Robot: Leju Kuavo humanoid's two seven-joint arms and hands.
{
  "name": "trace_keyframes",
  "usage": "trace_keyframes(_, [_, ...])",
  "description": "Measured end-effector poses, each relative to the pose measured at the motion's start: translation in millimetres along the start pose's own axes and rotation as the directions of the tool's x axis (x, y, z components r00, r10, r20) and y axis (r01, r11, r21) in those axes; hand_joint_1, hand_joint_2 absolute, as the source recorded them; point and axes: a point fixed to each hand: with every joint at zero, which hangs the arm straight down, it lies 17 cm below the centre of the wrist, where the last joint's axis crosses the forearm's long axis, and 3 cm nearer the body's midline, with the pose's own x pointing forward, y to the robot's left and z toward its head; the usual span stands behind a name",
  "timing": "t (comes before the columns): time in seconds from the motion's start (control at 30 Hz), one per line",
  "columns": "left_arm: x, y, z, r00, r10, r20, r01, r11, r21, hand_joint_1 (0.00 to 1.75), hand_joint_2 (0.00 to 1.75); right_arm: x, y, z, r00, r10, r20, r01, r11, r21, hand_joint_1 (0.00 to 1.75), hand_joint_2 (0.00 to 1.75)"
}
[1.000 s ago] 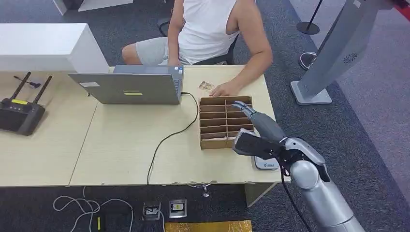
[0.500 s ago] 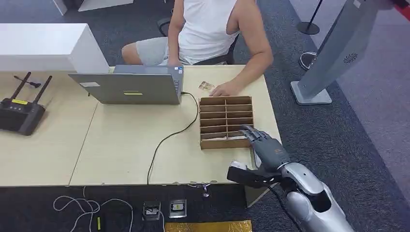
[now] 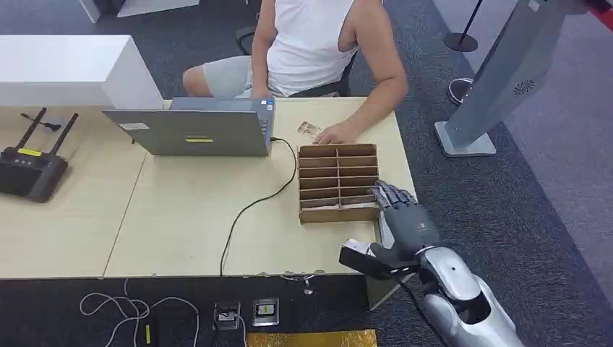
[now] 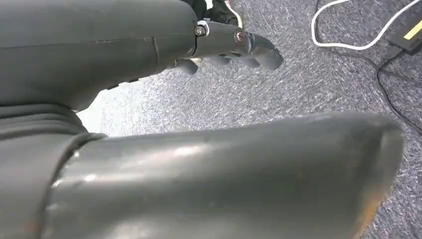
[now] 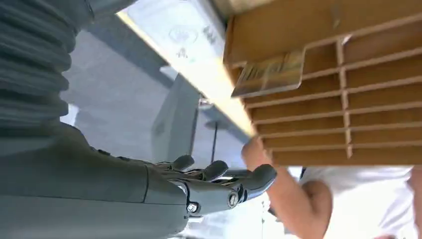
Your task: Pass the card to the sensor for recognition and then transmit it.
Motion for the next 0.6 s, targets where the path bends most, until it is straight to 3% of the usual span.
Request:
trace_keyframes(0.2, [3.1,-2.8,0.2,1.000,0.002,-0.003,-0.002,1.000,0.003,0.00,0.00,1.5,-17.9,-7.2,0.999,-0.018,-0.037,0.013,0.989,-0.145,0.00,1.75])
trace_keyframes(0.6, [9.2,-9.9,1.0,1.000,0.001,-0.001,-0.001,1.000,0.000,0.00,0.00,-8.5,3.9,-19.8,0.993,-0.081,-0.086,0.068,0.987,-0.147,0.00,1.75])
